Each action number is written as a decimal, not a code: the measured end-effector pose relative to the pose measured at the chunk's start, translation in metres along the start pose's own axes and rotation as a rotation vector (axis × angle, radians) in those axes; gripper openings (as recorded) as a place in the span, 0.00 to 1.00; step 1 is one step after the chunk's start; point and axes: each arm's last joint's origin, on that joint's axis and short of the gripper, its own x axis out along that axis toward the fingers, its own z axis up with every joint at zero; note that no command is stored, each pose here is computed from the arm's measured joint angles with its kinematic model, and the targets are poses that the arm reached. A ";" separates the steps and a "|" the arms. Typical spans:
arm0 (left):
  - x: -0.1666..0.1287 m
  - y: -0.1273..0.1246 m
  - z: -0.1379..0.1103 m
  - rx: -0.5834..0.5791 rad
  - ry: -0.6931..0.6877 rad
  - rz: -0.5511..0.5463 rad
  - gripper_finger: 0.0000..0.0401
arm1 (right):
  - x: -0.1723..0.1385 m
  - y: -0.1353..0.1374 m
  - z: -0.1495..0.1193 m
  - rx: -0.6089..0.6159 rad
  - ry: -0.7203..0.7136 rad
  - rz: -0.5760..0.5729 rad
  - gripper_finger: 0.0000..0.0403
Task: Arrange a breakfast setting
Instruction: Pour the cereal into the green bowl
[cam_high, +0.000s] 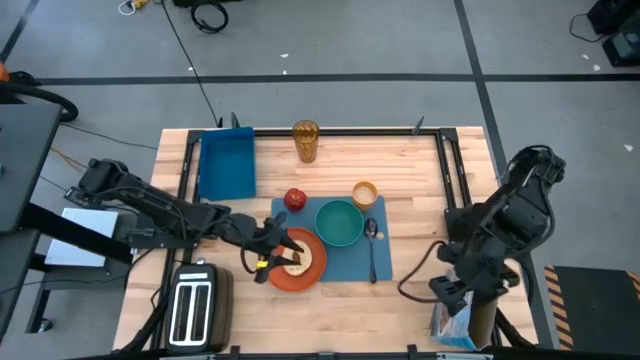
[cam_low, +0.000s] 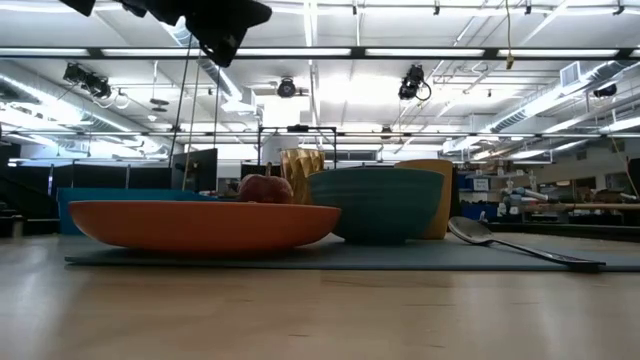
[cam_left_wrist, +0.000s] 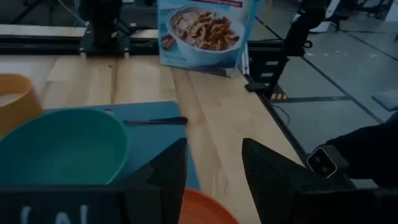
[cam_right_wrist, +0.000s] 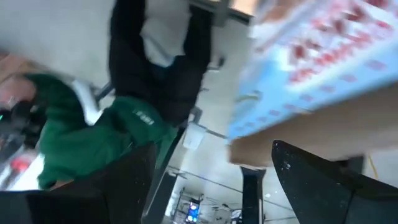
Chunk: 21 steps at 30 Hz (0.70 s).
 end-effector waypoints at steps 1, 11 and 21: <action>0.003 -0.002 -0.001 0.002 -0.006 -0.005 0.40 | 0.001 -0.003 -0.002 0.027 -0.007 -0.022 0.81; 0.024 -0.012 -0.017 0.015 0.008 -0.040 0.40 | 0.013 -0.024 0.009 0.145 -0.278 -0.112 0.80; 0.041 -0.011 -0.023 0.084 -0.053 -0.043 0.40 | 0.032 -0.032 0.023 0.142 -0.318 -0.233 0.64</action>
